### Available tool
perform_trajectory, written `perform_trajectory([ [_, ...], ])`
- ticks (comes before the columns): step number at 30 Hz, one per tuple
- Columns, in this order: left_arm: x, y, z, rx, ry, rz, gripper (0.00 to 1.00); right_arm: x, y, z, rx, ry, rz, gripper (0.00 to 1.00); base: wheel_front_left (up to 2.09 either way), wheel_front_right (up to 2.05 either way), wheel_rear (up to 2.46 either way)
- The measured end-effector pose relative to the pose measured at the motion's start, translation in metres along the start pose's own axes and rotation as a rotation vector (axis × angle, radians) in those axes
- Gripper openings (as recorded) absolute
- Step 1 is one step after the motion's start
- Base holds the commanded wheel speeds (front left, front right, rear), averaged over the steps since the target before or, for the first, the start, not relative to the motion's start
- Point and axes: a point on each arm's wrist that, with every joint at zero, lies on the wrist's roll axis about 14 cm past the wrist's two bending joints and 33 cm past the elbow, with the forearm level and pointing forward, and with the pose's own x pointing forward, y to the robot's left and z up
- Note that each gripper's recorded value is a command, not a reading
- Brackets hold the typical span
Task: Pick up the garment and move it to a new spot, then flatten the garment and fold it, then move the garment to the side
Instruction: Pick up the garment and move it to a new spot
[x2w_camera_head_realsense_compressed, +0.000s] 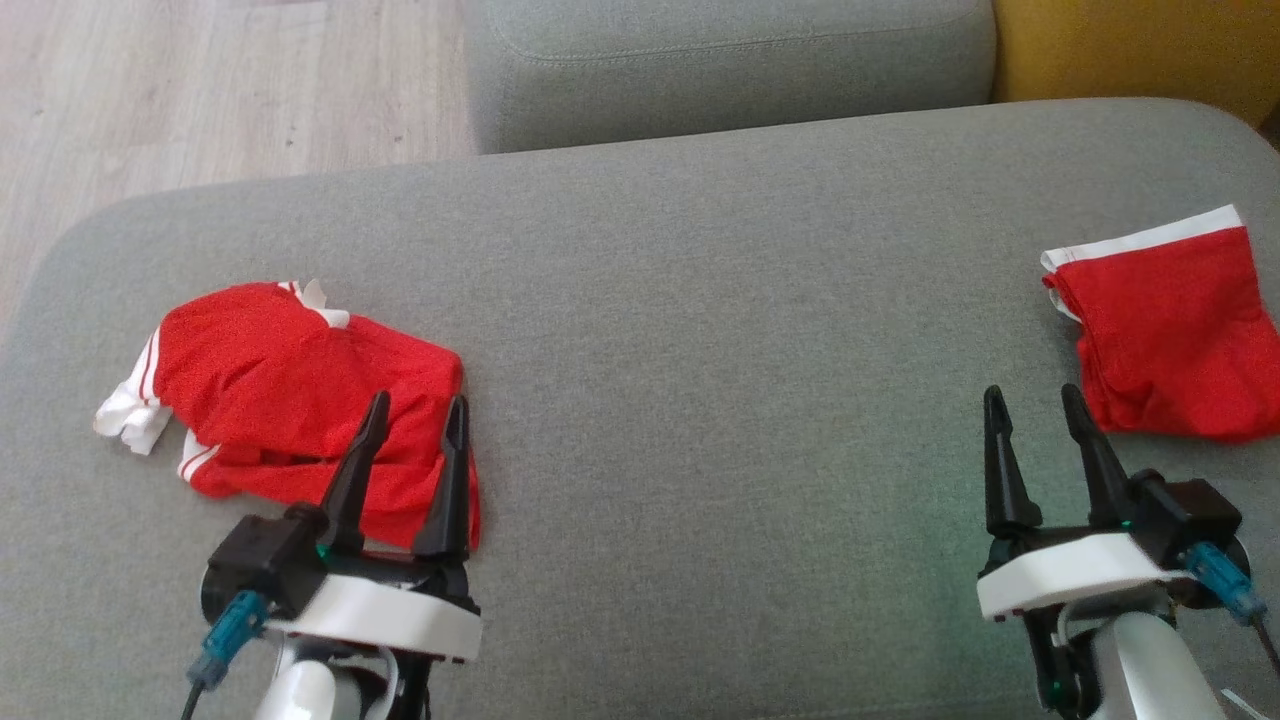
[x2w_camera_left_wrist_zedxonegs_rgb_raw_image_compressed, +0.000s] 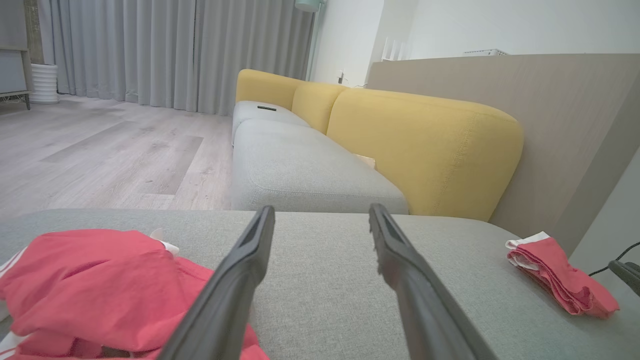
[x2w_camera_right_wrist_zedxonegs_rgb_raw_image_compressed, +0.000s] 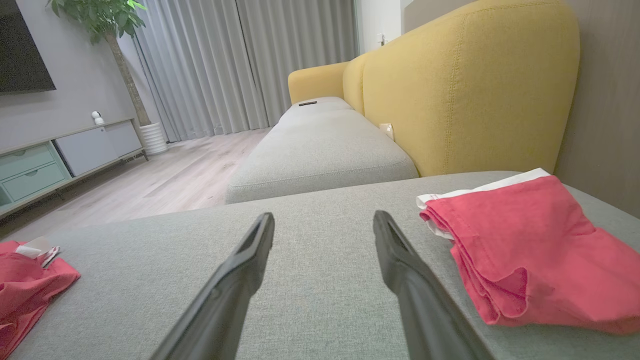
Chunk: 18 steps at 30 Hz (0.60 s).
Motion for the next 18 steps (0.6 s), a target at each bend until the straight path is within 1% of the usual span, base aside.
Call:
perform_trajectory([
  [9, -0.004, 0.004, -0.003, 0.003, 0.011, 0.013, 1.0, 0.003, 0.004, 0.001, 0.001, -0.003, 0.011, 1.0, 0.0, 0.0, 0.0],
  [14, -0.011, 0.016, 0.001, 0.019, 0.003, 0.056, 1.0, 0.009, 0.021, 0.0, 0.0, -0.002, 0.063, 1.0, 0.0, 0.0, 0.0],
  [18, -0.02, 0.029, 0.006, 0.029, -0.009, 0.103, 1.0, 0.016, 0.045, -0.002, 0.001, 0.005, 0.135, 1.0, 0.0, 0.0, 0.0],
])
